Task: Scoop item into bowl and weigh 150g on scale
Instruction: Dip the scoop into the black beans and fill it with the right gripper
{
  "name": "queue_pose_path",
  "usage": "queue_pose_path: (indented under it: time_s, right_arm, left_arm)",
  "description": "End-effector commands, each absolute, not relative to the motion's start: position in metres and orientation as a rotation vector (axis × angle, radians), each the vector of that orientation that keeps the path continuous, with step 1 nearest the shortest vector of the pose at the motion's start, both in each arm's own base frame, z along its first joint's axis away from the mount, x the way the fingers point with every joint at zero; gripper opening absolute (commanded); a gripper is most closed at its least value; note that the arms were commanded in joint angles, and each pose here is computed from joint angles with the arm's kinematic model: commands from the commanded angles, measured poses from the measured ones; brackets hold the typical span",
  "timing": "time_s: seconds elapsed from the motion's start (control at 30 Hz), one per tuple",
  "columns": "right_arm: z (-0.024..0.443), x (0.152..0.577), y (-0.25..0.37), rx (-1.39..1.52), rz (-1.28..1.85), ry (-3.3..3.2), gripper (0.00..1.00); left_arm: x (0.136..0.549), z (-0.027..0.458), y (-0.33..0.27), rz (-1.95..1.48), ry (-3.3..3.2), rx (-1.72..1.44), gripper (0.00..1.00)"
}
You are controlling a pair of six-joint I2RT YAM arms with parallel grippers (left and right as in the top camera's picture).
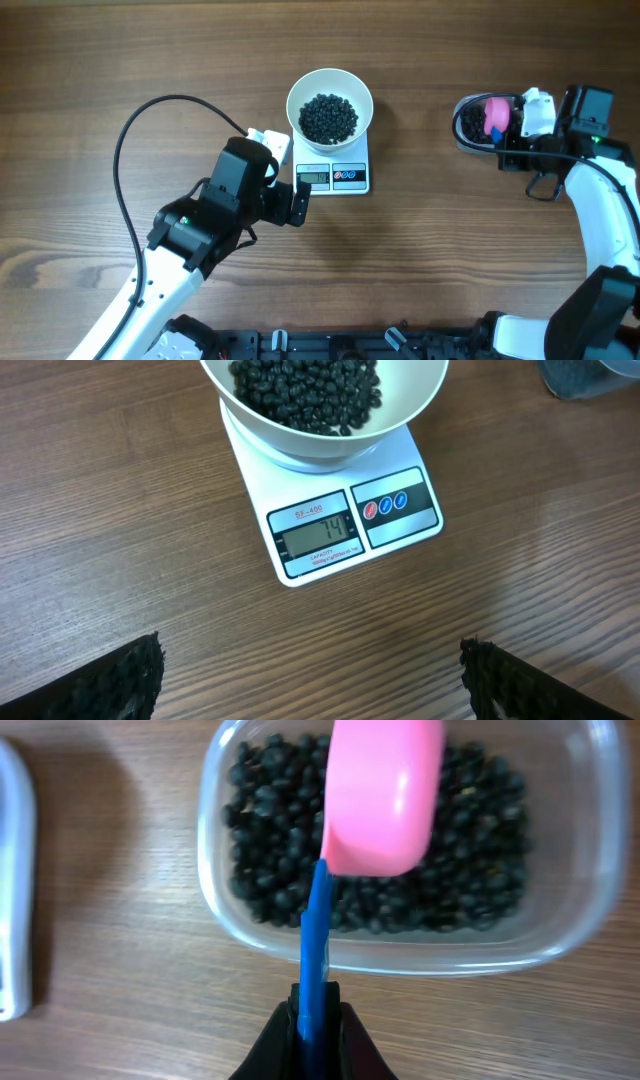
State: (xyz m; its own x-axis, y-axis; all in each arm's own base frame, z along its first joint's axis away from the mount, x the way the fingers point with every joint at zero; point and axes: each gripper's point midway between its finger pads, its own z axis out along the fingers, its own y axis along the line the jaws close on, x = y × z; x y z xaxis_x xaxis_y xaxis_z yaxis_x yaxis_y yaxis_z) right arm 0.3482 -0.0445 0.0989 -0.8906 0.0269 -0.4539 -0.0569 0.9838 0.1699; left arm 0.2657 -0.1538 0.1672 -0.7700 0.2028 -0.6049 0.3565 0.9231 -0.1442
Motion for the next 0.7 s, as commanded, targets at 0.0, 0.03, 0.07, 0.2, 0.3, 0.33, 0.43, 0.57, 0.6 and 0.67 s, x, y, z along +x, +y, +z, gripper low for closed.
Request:
queue_pose_path:
  time_s: [0.0, 0.03, 0.07, 0.2, 0.3, 0.33, 0.43, 0.57, 0.6, 0.67]
  right_arm:
    - [0.092, 0.349, -0.018, -0.071, 0.469, 2.648, 0.04]
    - [0.092, 0.348, -0.013, -0.074, 0.507, 2.643, 0.04]
    - [0.093, 0.348, -0.008, -0.079, 0.548, 2.636, 0.04]
    - [0.096, 0.347, -0.003, -0.082, 0.597, 2.622, 0.04]
    - [0.096, 0.346, -0.002, -0.079, 0.600, 2.626, 0.04]
    - [0.096, 0.346, -0.003, -0.079, 0.599, 2.626, 0.04]
    - [0.096, 0.346, -0.002, -0.078, 0.601, 2.628, 0.04]
    - [0.094, 0.343, -0.005, -0.067, 0.584, 2.646, 0.04]
    - [0.093, 0.342, -0.007, -0.062, 0.570, 2.654, 0.04]
    - [0.090, 0.339, -0.010, -0.051, 0.549, 2.675, 0.04]
  left_arm:
    - [0.266, 0.168, -0.154, -0.322, 2.460, 0.424, 1.00]
    - [0.266, 0.168, -0.154, -0.322, 2.460, 0.424, 1.00]
    - [0.266, 0.168, -0.154, -0.322, 2.460, 0.424, 1.00]
    - [0.266, 0.168, -0.154, -0.322, 2.460, 0.424, 1.00]
    - [0.266, 0.168, -0.154, -0.322, 2.460, 0.424, 1.00]
    - [0.266, 0.168, -0.154, -0.322, 2.460, 0.424, 1.00]
    - [0.266, 0.168, -0.154, -0.322, 2.460, 0.424, 1.00]
    - [0.266, 0.168, -0.154, -0.322, 2.460, 0.424, 1.00]
    - [0.266, 0.168, -0.154, -0.322, 2.460, 0.424, 1.00]
    - [0.266, 0.168, -0.154, -0.322, 2.460, 0.424, 1.00]
